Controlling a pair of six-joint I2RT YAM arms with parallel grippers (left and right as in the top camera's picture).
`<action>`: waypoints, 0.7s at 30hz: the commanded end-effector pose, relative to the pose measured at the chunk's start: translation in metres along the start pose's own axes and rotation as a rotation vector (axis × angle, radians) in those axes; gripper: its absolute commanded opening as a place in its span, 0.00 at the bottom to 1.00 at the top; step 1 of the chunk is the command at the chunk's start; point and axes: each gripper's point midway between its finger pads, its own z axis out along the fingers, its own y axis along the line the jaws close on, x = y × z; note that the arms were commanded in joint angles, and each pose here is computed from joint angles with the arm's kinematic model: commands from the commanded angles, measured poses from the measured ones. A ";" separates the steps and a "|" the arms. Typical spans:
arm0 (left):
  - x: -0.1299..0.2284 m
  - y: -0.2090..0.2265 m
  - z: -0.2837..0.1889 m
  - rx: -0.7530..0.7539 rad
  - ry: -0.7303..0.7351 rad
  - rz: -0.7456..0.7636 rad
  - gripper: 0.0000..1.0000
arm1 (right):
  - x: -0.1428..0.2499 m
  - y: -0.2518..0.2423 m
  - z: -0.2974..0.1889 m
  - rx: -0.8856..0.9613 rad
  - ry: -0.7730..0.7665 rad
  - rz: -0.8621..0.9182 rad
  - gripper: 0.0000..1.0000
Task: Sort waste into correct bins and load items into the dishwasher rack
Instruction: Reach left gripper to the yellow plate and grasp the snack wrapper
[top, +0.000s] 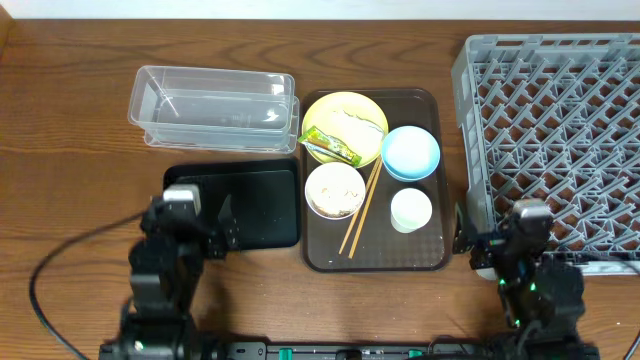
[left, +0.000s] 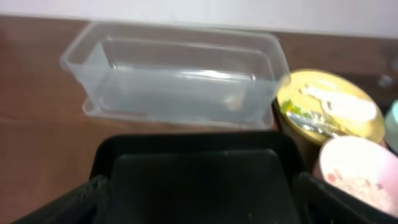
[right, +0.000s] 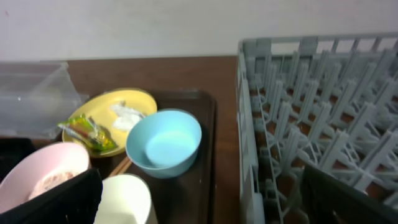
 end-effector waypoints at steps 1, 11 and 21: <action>-0.020 -0.009 0.004 0.038 0.096 -0.022 0.95 | -0.021 0.000 0.003 0.019 0.060 0.021 0.99; -0.021 -0.021 0.014 0.058 0.537 -0.067 0.95 | -0.022 -0.001 0.024 0.058 0.436 -0.025 0.99; -0.028 -0.029 0.028 0.085 0.528 -0.166 0.94 | -0.019 -0.001 0.030 0.058 0.479 -0.021 0.99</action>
